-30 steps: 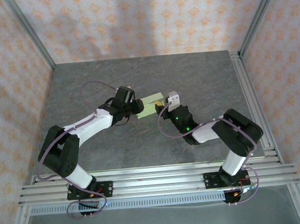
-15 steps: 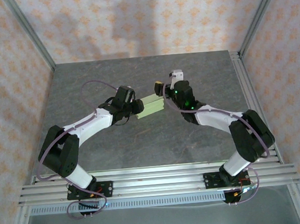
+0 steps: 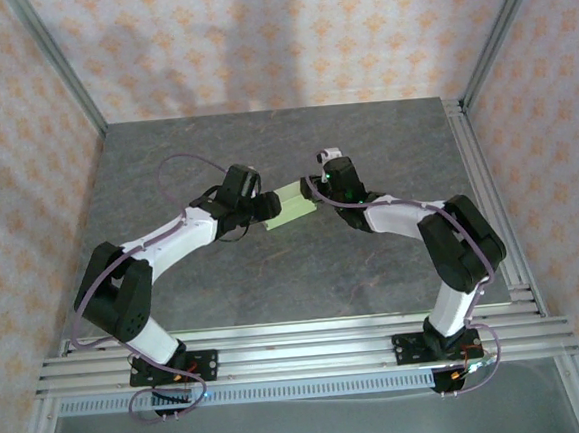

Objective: Fold the paper box

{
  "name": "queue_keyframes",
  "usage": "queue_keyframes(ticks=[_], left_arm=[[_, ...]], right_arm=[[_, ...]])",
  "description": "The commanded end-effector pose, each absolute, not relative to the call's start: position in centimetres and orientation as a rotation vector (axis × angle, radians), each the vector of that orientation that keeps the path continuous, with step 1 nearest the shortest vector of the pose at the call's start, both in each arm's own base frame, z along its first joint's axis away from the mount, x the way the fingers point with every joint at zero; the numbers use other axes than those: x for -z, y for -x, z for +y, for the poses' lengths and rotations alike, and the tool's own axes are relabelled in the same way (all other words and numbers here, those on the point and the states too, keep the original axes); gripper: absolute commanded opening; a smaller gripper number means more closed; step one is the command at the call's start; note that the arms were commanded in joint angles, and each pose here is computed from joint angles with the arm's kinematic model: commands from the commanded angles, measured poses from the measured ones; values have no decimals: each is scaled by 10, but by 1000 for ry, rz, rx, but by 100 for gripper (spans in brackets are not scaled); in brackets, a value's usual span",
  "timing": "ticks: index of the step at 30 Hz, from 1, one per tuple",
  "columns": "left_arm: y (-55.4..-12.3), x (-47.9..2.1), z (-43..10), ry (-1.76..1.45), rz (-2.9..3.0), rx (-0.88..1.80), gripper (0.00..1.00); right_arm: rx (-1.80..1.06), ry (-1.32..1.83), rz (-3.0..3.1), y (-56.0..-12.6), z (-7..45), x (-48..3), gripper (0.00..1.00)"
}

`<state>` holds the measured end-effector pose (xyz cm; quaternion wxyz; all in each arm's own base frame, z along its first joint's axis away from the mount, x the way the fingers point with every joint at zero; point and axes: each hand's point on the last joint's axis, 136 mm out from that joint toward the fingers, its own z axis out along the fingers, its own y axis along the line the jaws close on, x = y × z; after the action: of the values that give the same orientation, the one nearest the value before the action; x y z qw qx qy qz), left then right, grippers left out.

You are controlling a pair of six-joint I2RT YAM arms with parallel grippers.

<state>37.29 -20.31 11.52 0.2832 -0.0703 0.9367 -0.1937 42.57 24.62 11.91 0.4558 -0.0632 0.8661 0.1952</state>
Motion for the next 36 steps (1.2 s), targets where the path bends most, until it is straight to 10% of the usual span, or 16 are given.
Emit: queue_keyframes(ticks=[1, 24, 36], left_arm=[[-379, -153, -202, 176, 2439, 545, 69], [-366, -78, -175, 272, 2583, 424, 25], [-395, -170, -200, -295, 2337, 387, 88]], right_arm=[[-412, 176, 2239, -414, 236, -87, 48], [-438, 144, 2209, -418, 235, -112, 40], [-544, 48, 2071, -422, 221, -190, 82]])
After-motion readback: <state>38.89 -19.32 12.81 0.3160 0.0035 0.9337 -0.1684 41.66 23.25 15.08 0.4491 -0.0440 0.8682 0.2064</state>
